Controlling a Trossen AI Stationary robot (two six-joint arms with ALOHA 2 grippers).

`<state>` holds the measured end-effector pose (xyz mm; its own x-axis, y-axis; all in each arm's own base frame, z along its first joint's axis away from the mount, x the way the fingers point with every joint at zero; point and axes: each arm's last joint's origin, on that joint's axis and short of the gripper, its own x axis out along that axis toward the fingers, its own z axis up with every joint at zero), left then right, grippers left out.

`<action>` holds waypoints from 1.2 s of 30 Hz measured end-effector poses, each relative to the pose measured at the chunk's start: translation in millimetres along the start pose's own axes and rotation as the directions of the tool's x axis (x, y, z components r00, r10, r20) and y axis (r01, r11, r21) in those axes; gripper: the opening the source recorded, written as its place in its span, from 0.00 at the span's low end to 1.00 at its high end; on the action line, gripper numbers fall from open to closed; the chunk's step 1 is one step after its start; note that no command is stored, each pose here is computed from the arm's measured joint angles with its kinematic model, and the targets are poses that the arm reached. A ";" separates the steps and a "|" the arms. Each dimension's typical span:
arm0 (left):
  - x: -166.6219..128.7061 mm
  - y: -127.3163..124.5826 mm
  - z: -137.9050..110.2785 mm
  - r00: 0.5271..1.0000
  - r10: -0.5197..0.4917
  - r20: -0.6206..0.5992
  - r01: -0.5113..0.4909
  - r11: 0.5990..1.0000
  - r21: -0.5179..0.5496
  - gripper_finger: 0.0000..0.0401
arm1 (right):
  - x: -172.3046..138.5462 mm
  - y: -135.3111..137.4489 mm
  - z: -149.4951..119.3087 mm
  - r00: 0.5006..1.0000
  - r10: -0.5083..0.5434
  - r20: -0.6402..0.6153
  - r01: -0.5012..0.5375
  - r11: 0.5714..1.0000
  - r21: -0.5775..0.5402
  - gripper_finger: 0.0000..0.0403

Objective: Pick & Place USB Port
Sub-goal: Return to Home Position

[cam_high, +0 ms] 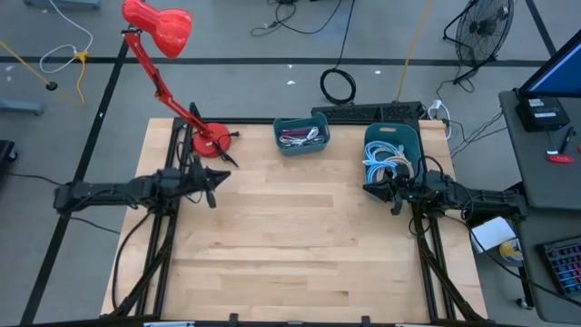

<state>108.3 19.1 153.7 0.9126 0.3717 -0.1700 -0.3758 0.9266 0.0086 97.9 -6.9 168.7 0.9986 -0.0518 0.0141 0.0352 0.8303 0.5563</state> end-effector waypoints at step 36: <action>-2.6 -13.5 -4.5 0.943 -0.330 -0.052 0.330 0.944 -0.010 0.06 | 0.0 0.0 0.0 1.000 0.000 0.000 0.000 1.000 0.000 0.00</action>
<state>110.2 5.3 149.6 0.9759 0.0420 -0.2141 -0.0556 0.9968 -0.0577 97.9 -6.9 168.7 0.9986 -0.0518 0.0141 0.0352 0.8303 0.5563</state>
